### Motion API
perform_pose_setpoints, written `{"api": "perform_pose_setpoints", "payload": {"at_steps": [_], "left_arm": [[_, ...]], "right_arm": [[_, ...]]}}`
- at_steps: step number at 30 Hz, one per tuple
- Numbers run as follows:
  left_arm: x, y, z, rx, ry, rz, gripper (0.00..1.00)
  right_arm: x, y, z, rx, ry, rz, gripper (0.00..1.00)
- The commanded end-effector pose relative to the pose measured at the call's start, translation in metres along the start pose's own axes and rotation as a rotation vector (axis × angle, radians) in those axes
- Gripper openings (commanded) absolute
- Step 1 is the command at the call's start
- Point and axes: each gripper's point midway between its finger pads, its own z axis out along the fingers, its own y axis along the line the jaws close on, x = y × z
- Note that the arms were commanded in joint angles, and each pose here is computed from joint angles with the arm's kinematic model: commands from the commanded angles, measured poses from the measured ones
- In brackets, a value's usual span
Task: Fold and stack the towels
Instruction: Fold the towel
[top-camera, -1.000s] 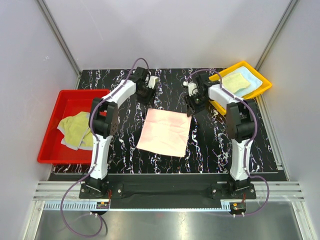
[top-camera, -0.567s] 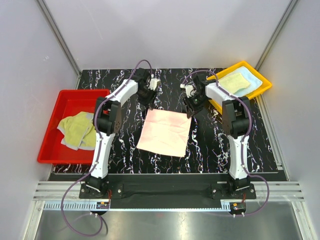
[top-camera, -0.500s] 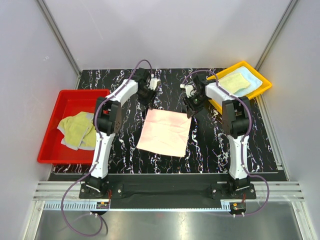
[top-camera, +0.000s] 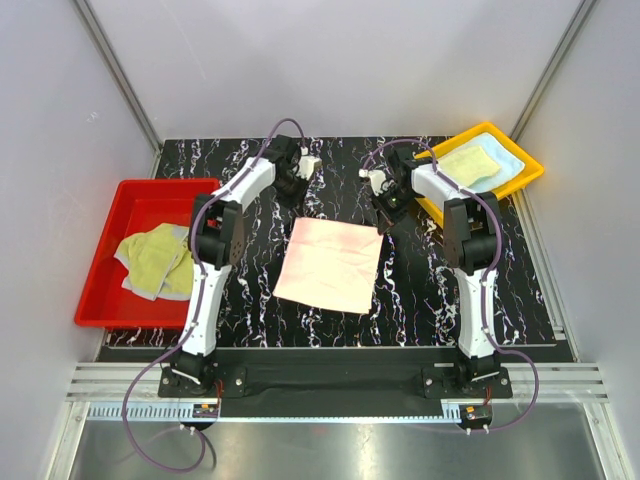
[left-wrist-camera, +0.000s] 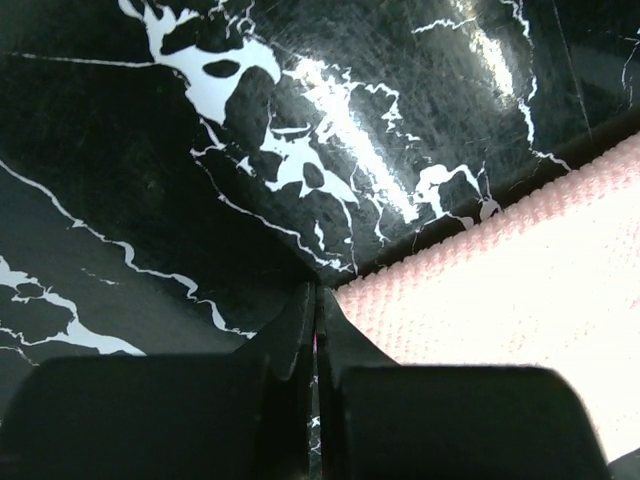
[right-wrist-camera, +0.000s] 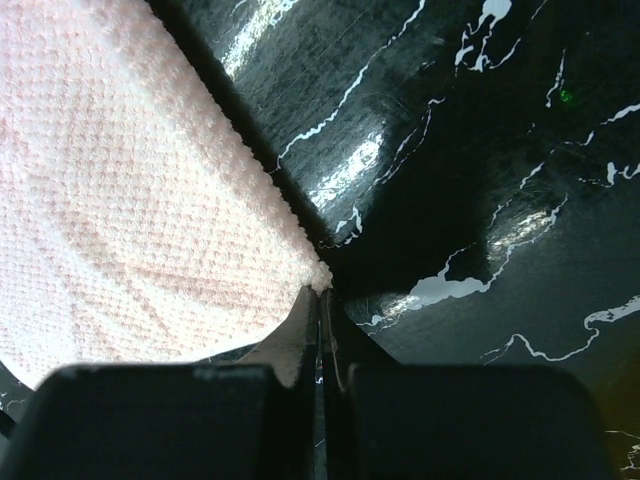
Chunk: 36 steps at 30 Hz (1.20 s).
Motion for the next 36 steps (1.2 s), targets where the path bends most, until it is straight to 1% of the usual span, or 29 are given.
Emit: {"api": "perform_pose_setpoints", "payload": {"at_steps": [1,2,3,5,6,8,9,14,15,16,17,18,20,23,24,28,32,36], "left_arm": [[-0.011,0.009,-0.012,0.003,-0.044,-0.013,0.0],[-0.012,0.011,-0.016,-0.003,-0.055,-0.022,0.0],[-0.021,0.014,-0.028,-0.015,-0.096,-0.022,0.0],[-0.023,0.015,-0.036,-0.016,-0.117,-0.034,0.0],[-0.03,0.016,-0.049,-0.027,-0.154,-0.029,0.0],[-0.032,0.014,-0.056,-0.03,-0.176,-0.034,0.0],[-0.039,0.014,-0.065,-0.03,-0.21,-0.029,0.0],[-0.045,0.009,-0.067,-0.003,-0.237,-0.036,0.0],[-0.043,0.008,-0.063,0.016,-0.226,-0.038,0.0],[-0.046,0.005,-0.065,0.031,-0.232,-0.038,0.05],[-0.047,0.001,-0.063,0.068,-0.23,-0.036,0.19],[-0.042,-0.001,-0.056,0.094,-0.205,-0.041,0.24],[-0.041,-0.006,-0.051,0.134,-0.197,-0.031,0.33],[-0.035,-0.006,-0.045,0.145,-0.173,-0.016,0.39],[-0.034,-0.005,-0.044,0.141,-0.169,-0.011,0.44],[-0.031,0.004,-0.039,0.116,-0.148,0.024,0.47],[-0.019,0.014,-0.029,0.086,-0.091,0.038,0.47],[-0.016,0.013,-0.027,0.093,-0.083,0.045,0.47]], "right_arm": [[-0.015,-0.012,-0.009,0.05,-0.043,-0.078,0.0],[-0.023,-0.013,-0.016,0.068,-0.072,-0.099,0.0],[-0.026,-0.015,-0.02,0.082,-0.083,-0.109,0.0],[-0.036,-0.016,-0.03,0.107,-0.118,-0.136,0.0],[-0.038,-0.016,-0.031,0.111,-0.123,-0.145,0.0],[-0.044,-0.018,-0.038,0.137,-0.145,-0.16,0.0],[-0.043,-0.018,-0.04,0.142,-0.146,-0.161,0.0],[-0.046,-0.015,-0.042,0.141,-0.158,-0.166,0.0],[-0.045,-0.015,-0.041,0.136,-0.156,-0.162,0.0],[-0.045,-0.014,-0.041,0.133,-0.159,-0.16,0.0],[-0.044,-0.013,-0.04,0.128,-0.157,-0.16,0.0],[-0.043,-0.013,-0.038,0.124,-0.155,-0.159,0.0],[-0.044,-0.014,-0.036,0.122,-0.161,-0.164,0.0],[-0.051,-0.016,-0.033,0.114,-0.174,-0.179,0.0],[-0.052,-0.017,-0.031,0.11,-0.172,-0.182,0.0],[-0.055,-0.021,-0.024,0.104,-0.166,-0.18,0.0],[-0.058,-0.023,-0.02,0.099,-0.176,-0.189,0.0],[-0.063,-0.024,-0.019,0.092,-0.19,-0.199,0.0]]}}
